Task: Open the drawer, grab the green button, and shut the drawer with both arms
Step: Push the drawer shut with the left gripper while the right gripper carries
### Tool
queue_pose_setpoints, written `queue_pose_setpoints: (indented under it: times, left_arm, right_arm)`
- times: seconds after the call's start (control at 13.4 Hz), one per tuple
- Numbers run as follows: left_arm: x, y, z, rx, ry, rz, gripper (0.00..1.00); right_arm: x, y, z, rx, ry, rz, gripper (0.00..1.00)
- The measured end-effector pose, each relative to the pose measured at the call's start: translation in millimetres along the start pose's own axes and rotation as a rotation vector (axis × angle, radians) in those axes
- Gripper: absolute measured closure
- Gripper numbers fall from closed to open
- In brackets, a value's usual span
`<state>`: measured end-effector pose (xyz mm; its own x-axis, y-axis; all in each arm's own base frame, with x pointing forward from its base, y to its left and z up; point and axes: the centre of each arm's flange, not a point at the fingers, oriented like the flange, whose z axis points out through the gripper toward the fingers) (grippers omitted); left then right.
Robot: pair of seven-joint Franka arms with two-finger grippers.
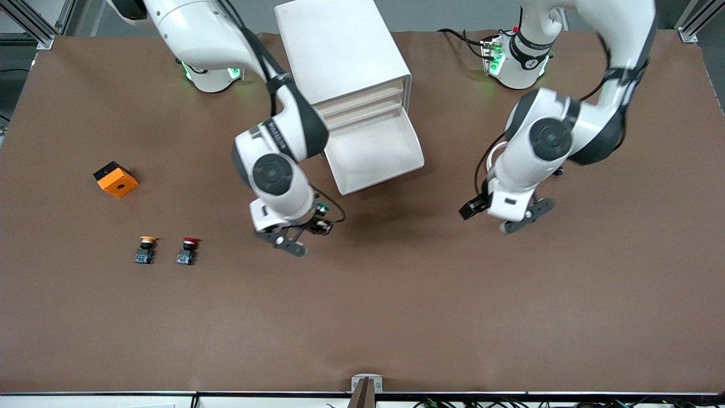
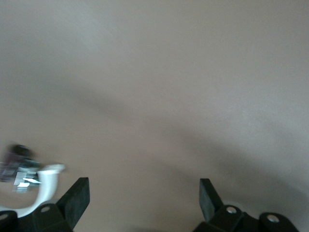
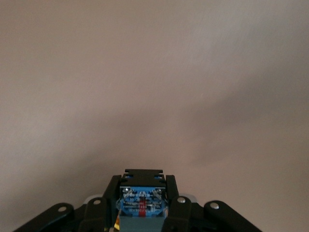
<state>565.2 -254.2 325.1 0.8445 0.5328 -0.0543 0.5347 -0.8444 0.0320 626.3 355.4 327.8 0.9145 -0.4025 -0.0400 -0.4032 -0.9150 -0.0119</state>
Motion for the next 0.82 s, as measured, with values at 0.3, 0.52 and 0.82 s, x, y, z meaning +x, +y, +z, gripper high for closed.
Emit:
queue_pose_setpoints:
  times: [0.3,0.52,0.82]
  left_arm:
    - [-55,51,70,0.048,-0.072,-0.078,0.00]
    - [-109,74,92,0.084,-0.090,-0.085,0.00]
    - [-175,93,98,0.109,-0.094,-0.076,0.00]
  right_arm:
    - [67,63,6,-0.027,-0.004,-0.077,0.59]
    - [91,89,12,-0.055,0.031,-0.150,0.59]
    - [135,148,37,-0.046,0.055,-0.270,0.59]
